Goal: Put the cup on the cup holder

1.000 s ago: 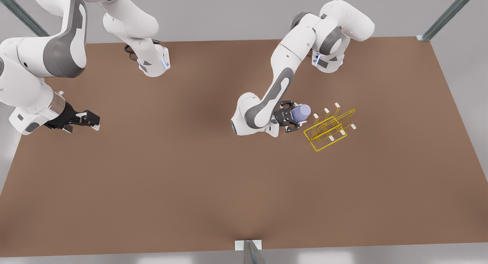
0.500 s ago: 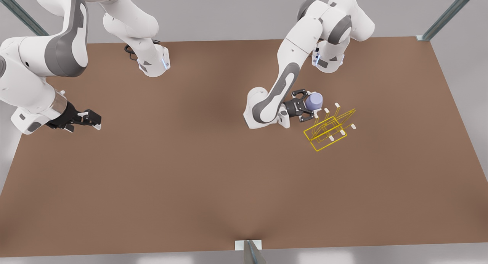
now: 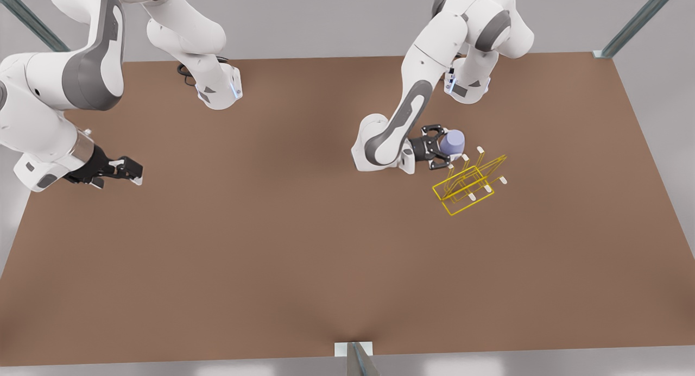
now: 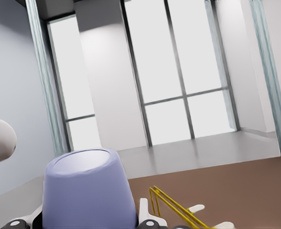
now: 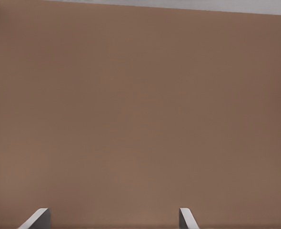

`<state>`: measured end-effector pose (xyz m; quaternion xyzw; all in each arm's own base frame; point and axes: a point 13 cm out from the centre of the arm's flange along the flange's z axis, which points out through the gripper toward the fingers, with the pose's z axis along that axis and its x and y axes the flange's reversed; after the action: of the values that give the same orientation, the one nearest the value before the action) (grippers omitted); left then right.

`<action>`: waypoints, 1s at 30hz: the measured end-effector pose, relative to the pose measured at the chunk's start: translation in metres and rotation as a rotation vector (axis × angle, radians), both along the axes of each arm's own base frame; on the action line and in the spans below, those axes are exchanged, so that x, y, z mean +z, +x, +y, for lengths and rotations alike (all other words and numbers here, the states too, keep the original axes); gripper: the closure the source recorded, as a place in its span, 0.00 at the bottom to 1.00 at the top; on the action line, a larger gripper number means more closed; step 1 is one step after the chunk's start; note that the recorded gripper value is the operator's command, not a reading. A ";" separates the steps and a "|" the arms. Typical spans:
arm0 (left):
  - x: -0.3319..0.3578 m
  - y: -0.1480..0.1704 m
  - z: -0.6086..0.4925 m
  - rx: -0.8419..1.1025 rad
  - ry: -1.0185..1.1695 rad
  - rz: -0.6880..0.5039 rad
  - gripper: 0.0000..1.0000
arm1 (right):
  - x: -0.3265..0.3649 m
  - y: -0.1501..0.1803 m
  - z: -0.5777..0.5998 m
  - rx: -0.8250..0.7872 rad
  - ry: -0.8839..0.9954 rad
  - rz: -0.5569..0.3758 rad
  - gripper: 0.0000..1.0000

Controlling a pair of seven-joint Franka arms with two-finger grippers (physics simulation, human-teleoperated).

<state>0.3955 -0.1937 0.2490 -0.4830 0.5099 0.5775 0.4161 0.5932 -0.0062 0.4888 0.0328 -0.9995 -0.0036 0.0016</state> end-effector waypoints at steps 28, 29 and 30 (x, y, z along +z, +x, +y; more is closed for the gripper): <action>-0.018 0.028 -0.005 -0.128 0.011 -0.145 0.30 | -0.004 0.007 0.003 0.002 -0.003 -0.019 0.00; -0.019 0.028 -0.005 -0.129 0.010 -0.147 0.30 | -0.004 0.007 0.003 0.002 -0.003 -0.020 0.00; -0.019 0.028 -0.005 -0.129 0.010 -0.150 0.29 | -0.004 0.007 0.004 0.003 -0.003 -0.020 0.00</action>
<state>0.4240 -0.1984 0.2303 -0.4890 0.5047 0.5141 0.4918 0.5999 -0.0025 0.4849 0.0342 -0.9994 -0.0019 -0.0085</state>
